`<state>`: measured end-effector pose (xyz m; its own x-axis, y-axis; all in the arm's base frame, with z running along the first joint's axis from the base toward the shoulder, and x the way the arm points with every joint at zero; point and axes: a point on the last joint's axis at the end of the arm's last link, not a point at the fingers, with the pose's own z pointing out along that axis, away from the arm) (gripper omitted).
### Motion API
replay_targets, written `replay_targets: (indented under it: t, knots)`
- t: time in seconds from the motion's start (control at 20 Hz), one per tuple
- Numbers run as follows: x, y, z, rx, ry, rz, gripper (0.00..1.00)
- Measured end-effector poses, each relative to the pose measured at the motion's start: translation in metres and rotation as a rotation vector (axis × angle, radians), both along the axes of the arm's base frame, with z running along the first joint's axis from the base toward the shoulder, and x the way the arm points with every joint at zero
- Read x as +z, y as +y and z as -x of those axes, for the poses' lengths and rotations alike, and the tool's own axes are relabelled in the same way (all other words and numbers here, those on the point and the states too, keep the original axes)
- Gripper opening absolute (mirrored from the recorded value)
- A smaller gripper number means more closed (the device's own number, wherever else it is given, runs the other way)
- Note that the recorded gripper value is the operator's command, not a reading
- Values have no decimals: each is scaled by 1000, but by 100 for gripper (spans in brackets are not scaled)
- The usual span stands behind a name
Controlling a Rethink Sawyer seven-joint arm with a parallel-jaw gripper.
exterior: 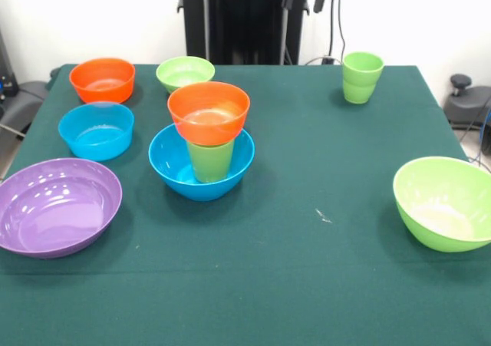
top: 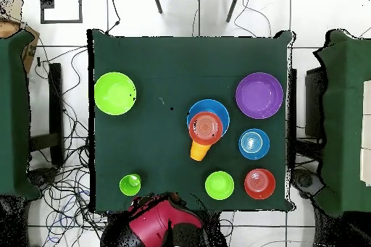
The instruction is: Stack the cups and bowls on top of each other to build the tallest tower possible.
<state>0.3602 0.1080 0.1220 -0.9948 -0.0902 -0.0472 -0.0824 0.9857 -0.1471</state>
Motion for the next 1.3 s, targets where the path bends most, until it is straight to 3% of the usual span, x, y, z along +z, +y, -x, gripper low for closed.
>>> replay_targets:
  t: [0.25, 0.6, 1.3]
  knots:
    - [1, 5, 1, -35, -2, 5, 100]
    - [2, 16, 3, -48, -6, 14, 100]
    - [-10, 73, -2, -32, -8, 29, 100]
